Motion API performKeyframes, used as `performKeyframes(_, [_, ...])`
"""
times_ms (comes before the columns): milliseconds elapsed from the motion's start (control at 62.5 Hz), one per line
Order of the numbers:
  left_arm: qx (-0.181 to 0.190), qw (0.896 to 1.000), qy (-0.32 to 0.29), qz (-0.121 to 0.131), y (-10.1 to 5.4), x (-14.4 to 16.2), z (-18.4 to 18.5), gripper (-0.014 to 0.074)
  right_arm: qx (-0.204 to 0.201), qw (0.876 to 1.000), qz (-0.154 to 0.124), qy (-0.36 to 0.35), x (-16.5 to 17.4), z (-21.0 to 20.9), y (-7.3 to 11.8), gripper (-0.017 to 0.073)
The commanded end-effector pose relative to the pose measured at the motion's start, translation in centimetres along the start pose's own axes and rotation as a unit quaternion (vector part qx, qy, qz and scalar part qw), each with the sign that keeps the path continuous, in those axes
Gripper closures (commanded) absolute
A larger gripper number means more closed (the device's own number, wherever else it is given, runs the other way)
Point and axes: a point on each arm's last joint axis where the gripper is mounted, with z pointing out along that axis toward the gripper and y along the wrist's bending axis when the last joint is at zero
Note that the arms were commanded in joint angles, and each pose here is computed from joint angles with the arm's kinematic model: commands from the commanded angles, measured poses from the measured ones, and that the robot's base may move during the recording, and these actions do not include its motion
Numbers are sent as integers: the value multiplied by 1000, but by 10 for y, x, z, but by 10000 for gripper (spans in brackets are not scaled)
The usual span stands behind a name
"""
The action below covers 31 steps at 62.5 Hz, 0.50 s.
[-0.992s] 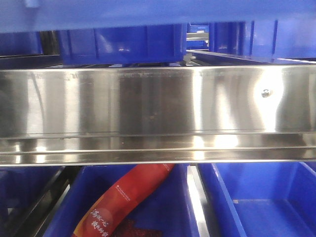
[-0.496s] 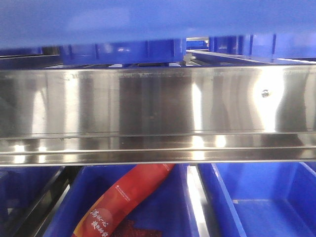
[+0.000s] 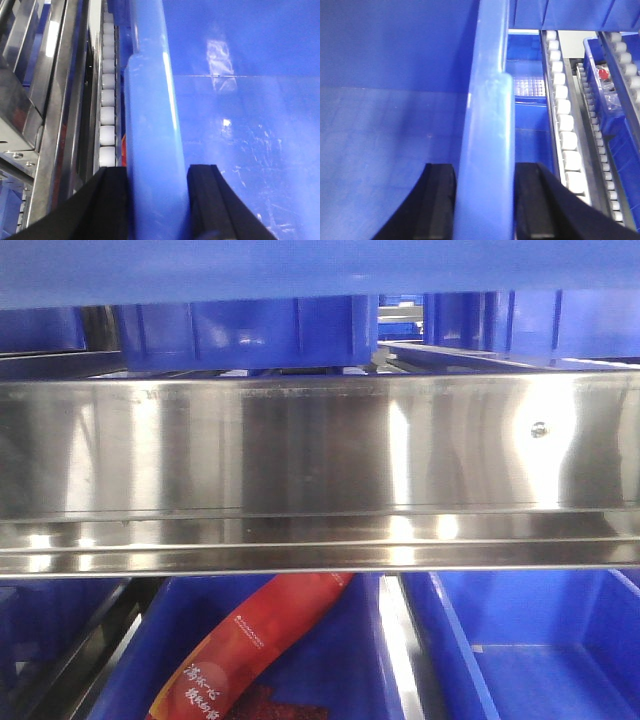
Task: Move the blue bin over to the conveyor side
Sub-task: 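Lift the blue bin with both grippers and pull it off the shelf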
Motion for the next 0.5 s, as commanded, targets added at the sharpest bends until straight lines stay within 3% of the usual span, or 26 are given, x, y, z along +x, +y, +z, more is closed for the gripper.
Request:
performKeyframes(0, [18, 998, -64, 9, -1, -8, -13, 612, -1, 998, -7, -68, -10, -12, 0, 648])
performKeyframes(480, [18, 998, -64, 9, -1, -8, -13, 612, -4, 997, -6, -79, -12, -12, 1, 648])
